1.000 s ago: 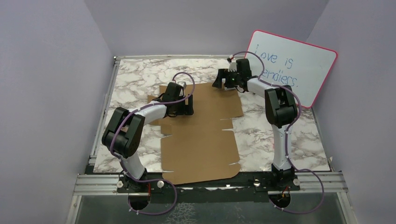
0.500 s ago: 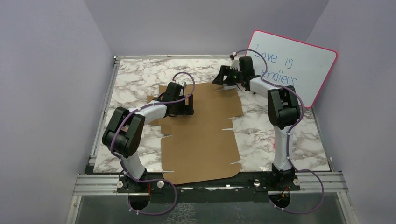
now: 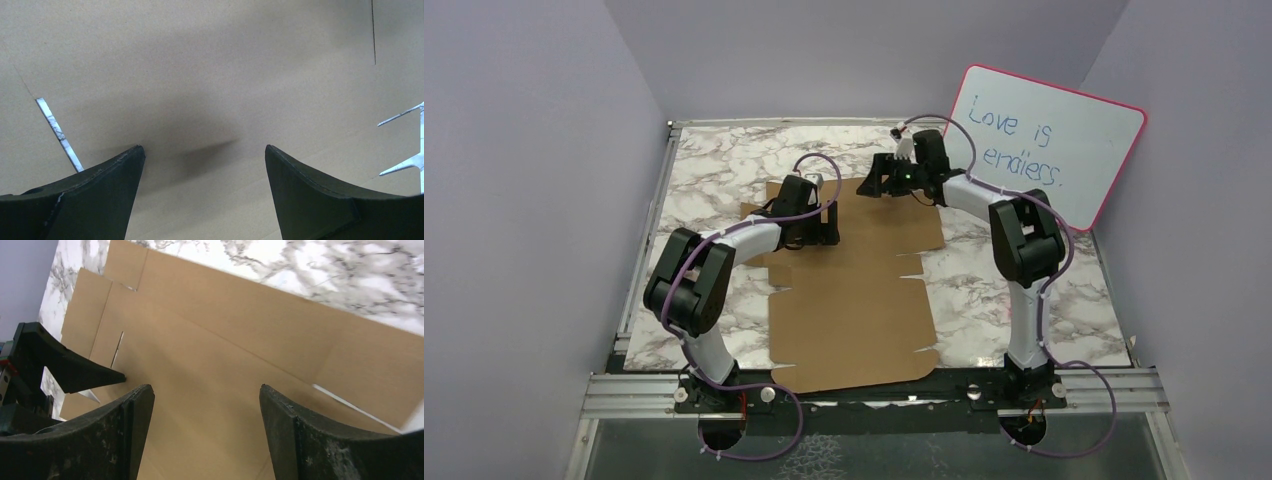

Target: Fold the paper box

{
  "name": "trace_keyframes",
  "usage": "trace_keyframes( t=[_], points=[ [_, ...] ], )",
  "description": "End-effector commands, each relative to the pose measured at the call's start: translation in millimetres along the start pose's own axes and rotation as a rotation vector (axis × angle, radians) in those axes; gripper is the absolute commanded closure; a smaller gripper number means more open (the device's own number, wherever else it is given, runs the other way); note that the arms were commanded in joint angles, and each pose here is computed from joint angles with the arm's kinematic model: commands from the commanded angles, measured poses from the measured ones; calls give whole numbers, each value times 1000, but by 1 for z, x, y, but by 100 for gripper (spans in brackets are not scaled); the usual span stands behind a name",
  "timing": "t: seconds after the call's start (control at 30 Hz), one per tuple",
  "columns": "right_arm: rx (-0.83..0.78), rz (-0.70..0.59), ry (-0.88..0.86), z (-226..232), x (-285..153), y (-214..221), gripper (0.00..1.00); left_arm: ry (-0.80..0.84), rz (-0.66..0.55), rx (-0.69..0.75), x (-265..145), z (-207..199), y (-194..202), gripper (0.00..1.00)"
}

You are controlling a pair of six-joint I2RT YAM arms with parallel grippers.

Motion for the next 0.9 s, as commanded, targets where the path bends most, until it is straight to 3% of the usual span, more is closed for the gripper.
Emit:
trace_keyframes(
  t=[0.0, 0.3, 0.5, 0.87],
  points=[
    [-48, -13, 9, 27, 2, 1, 18, 24, 90, -15, 11, 0, 21, 8],
    [-90, -32, 51, 37, 2, 4, 19, 31, 58, -14, 4, -2, 17, 8],
    [-132, -92, 127, 42, -32, -1, 17, 32, 31, -15, -1, -4, 14, 8],
    [-42, -111, 316, 21, -107, 44, 13, 51, -52, -9, -23, -11, -5, 8]
  ],
)
Point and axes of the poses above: each gripper's point midway between its finger pads, its own x axis out along the fingers, its own z axis along the line the jaws close on, y = z × x, the point moved 10 cm from there along -x, back along the fingers, and after that the axes turned 11 degrees about x, right-handed, at the moved point
